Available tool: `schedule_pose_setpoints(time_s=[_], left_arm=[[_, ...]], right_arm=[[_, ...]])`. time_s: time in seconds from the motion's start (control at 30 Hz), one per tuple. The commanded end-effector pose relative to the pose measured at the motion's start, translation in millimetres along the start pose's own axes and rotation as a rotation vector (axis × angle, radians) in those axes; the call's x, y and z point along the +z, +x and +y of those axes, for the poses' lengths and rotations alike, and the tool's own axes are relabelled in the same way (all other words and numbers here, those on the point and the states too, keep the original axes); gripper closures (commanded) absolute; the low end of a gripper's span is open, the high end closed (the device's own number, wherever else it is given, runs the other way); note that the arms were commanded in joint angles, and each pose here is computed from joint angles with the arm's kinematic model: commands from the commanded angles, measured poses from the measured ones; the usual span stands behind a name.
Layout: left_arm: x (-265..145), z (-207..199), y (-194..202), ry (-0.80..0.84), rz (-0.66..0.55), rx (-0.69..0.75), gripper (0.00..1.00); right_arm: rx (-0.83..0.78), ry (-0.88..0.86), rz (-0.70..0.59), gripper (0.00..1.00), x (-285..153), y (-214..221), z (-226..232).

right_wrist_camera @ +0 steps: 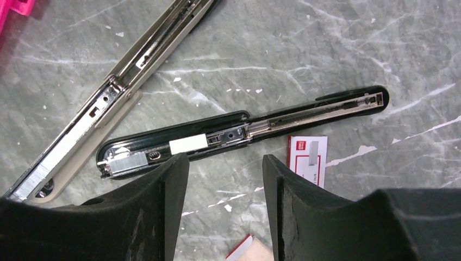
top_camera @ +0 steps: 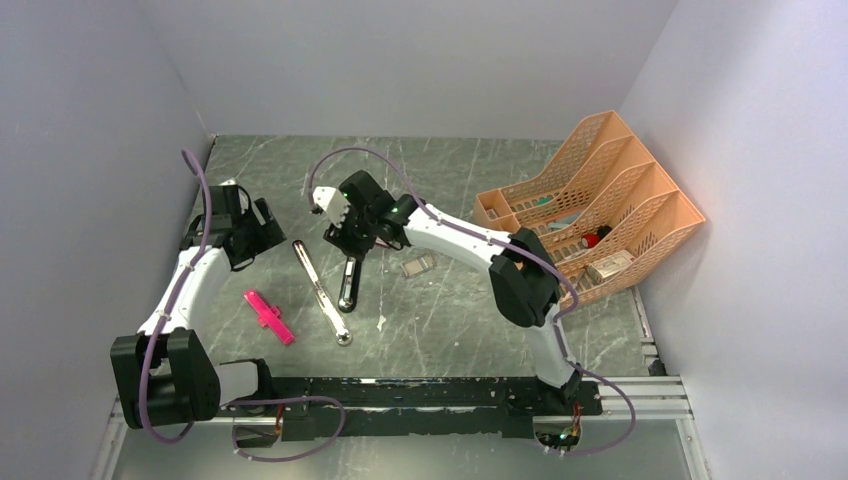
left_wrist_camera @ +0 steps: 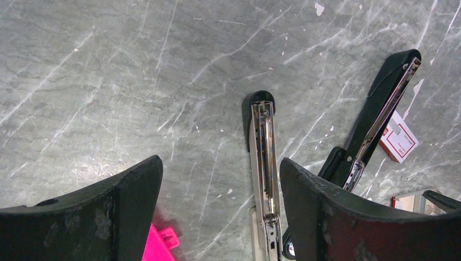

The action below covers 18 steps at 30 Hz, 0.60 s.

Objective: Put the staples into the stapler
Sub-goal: Install the staple into the stapler.

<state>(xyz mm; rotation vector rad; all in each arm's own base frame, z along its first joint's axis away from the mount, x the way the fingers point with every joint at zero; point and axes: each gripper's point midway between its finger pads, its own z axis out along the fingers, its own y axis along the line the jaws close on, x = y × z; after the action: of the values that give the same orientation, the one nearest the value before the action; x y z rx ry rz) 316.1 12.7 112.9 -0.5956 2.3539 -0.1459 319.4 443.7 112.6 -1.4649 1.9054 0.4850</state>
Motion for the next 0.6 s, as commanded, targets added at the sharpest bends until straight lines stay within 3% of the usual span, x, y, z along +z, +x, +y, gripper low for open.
schedule_pose_setpoints(time_s=[0.0, 0.17, 0.57], left_arm=[[-7, -13, -17, 0.045, -0.047, 0.019, 0.17], [-6, -14, -16, 0.047, -0.046, 0.022, 0.17], [-7, -14, -16, 0.045, -0.047, 0.025, 0.17]], right_arm=[[-0.052, -0.074, 0.009, 0.44, 8, -6, 3], [-0.094, -0.192, 0.072, 0.43, 26, 10, 17], [-0.098, -0.204, 0.112, 0.41, 37, 27, 27]])
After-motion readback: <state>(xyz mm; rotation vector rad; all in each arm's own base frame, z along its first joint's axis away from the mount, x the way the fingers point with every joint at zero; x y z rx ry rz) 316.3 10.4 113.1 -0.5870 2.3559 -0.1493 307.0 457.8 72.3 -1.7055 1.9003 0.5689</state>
